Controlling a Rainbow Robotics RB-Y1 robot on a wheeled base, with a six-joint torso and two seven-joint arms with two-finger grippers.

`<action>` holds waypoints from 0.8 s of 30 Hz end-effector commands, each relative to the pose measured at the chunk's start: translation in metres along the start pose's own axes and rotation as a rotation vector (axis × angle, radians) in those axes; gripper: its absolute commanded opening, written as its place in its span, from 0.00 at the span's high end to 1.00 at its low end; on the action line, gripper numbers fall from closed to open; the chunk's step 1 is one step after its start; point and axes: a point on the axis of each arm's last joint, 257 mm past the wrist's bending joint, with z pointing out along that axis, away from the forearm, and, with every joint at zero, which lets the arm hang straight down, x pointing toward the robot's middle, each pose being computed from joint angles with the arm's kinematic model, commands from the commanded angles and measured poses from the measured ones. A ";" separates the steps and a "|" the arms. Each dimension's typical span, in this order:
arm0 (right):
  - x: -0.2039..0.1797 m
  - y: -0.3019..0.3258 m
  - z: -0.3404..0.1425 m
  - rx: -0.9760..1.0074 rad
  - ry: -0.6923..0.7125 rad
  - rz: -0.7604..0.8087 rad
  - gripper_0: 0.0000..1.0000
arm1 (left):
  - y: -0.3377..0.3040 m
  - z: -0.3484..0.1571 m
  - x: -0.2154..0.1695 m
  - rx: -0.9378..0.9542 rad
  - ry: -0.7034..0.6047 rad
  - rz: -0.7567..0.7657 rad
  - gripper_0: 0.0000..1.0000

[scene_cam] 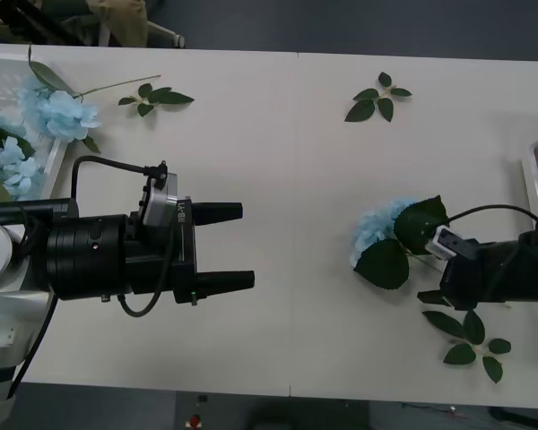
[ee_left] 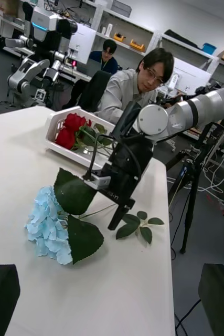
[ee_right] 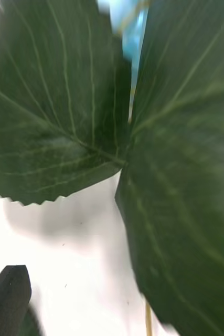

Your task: Put the red flowers into the right box and the blue flowers into the left box

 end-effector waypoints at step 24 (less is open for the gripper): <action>-0.016 -0.017 0.014 0.043 -0.045 0.060 1.00 | -0.003 -0.003 -0.010 0.015 0.012 0.059 0.00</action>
